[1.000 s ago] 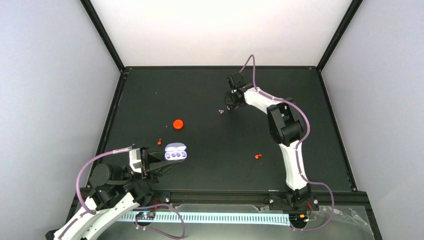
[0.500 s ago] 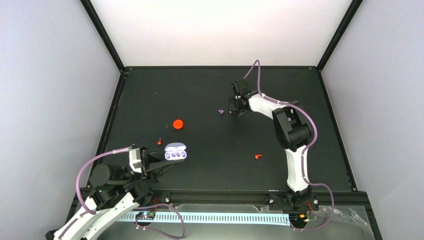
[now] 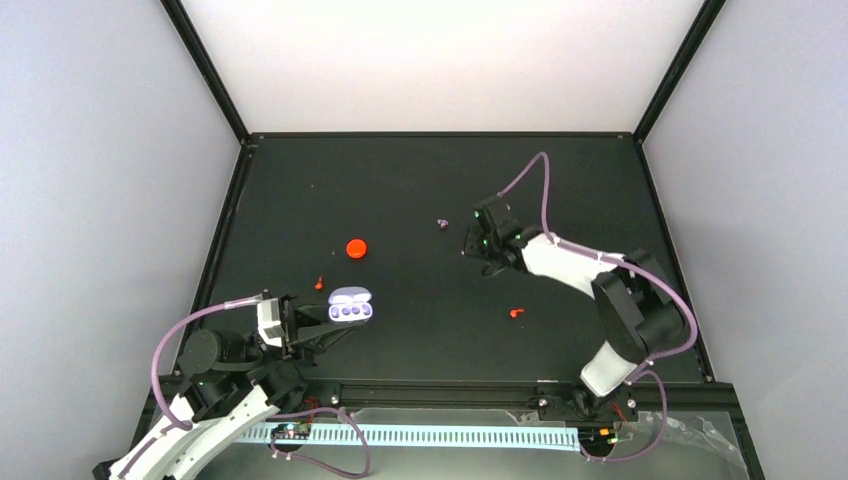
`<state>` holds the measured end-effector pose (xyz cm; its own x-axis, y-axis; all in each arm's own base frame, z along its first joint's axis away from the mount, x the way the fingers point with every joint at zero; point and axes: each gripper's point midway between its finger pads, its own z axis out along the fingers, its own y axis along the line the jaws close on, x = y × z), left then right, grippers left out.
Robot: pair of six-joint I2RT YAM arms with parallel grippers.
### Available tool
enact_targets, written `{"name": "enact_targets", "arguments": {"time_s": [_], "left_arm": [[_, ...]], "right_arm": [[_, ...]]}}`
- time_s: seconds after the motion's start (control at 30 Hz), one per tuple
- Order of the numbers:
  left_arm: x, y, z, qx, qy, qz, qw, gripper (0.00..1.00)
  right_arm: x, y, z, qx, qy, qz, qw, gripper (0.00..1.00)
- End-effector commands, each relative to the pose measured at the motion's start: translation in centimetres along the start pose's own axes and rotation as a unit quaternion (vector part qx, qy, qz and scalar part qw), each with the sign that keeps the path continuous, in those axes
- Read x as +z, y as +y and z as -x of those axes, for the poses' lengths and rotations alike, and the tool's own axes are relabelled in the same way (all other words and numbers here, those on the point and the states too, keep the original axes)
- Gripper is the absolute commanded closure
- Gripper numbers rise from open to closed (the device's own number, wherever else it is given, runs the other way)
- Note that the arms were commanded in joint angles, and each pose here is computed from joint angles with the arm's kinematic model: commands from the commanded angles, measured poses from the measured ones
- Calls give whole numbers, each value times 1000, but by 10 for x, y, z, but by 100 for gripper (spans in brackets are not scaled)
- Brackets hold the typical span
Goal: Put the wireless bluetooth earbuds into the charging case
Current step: Move the earbud to the center of the board.
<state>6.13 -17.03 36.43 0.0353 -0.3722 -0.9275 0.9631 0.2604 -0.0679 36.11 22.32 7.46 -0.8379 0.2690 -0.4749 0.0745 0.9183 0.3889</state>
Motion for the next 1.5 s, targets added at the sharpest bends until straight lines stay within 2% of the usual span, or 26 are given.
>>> {"name": "enact_targets", "arguments": {"time_s": [0.0, 0.13, 0.47, 0.67, 1.03, 1.47], "left_arm": [[-5, -4, 4, -3, -14, -6, 1000, 99], [-6, -4, 2, -6, -16, -7, 1000, 98], [-7, -3, 2, 2, -16, -2, 1000, 98], [-8, -4, 4, 4, -16, -2, 1000, 98], [-8, -4, 7, 13, -17, -2, 1000, 99], [4, 4, -6, 5, 10, 4, 1000, 98]], "right_arm": [[-15, 4, -39, 15, 1, 9, 1000, 88], [-24, -4, -70, 31, 15, 13, 999, 88], [-23, -16, -87, 23, 21, -17, 999, 87], [-34, -4, -75, -33, 12, 0, 999, 80], [-35, 11, -77, -187, 70, 7, 980, 72], [-13, 11, -87, -207, 108, 15, 972, 73]]}}
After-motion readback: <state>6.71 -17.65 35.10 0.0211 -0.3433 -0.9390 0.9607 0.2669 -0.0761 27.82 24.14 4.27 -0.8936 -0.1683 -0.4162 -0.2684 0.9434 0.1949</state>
